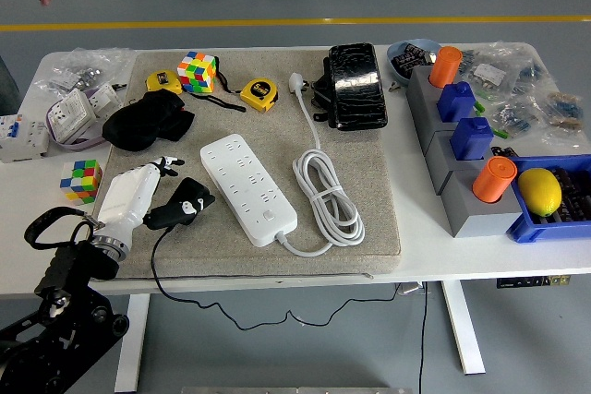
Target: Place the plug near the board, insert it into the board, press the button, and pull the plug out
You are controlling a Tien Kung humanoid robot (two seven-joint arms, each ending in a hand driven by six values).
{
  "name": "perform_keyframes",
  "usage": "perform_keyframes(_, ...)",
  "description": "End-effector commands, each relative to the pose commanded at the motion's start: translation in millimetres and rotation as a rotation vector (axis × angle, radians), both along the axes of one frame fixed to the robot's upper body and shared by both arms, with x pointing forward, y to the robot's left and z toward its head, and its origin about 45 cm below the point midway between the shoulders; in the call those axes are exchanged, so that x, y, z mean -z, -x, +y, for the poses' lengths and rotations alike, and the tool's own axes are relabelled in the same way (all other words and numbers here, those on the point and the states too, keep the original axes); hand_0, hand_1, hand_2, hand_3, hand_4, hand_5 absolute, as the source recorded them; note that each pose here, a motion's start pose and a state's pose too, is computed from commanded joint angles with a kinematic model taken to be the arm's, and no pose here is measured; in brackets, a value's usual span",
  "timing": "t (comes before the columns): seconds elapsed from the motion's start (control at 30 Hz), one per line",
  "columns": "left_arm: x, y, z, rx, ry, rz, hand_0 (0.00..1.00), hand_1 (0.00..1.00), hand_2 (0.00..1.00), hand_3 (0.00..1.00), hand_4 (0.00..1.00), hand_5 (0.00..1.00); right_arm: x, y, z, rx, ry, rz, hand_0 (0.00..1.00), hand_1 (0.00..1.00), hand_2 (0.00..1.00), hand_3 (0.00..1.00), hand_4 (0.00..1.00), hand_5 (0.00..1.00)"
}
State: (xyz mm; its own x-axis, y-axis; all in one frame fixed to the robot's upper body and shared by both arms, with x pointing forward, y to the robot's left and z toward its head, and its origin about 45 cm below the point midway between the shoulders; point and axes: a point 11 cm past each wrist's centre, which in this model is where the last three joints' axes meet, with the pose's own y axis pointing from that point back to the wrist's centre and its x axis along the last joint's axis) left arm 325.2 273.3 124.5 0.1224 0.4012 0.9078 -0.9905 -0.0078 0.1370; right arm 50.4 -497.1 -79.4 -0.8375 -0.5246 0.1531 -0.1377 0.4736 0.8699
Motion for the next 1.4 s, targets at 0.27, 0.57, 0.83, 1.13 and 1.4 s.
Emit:
perform_keyframes(0.27, 7.4, -1.3, 1.8, -0.012, -0.075, 0.016, 0.505, 0.553, 0.522, 0.684, 0.998, 0.585, 0.0, 0.5, -0.2, 0.002, 0.001, 0.000, 0.497, 0.589, 0.544, 0.508, 0.836, 0.368)
perform_keyframes(0.57, 6.0, -4.0, 2.5, -0.012, -0.111, 0.004, 0.219, 0.257, 0.351, 0.517, 0.998, 0.362, 0.0, 0.9, -0.1, 0.000, 0.005, 0.002, 0.497, 0.589, 0.544, 0.507, 0.837, 0.368)
perform_keyframes(0.83, -0.2, -6.6, -2.4, 0.014, -0.106, -0.040, 0.173, 0.267, 0.362, 0.520, 0.998, 0.137, -0.9, 0.7, -1.8, 0.004, 0.014, -0.002, 0.496, 0.589, 0.544, 0.508, 0.837, 0.368)
perform_keyframes(1.13, -8.2, -6.8, -12.4, 0.070, -0.064, -0.091, 0.136, 0.246, 0.347, 0.529, 0.869, 0.002, -0.6, 1.0, -1.2, 0.002, 0.014, 0.000, 0.491, 0.588, 0.544, 0.507, 0.836, 0.369)
perform_keyframes(1.4, -28.0, -16.8, -12.0, 0.112, -0.016, -0.187, 0.145, 0.254, 0.347, 0.527, 0.845, 0.002, -0.8, 0.6, -1.6, 0.006, 0.019, 0.000, 0.493, 0.588, 0.544, 0.508, 0.836, 0.370)
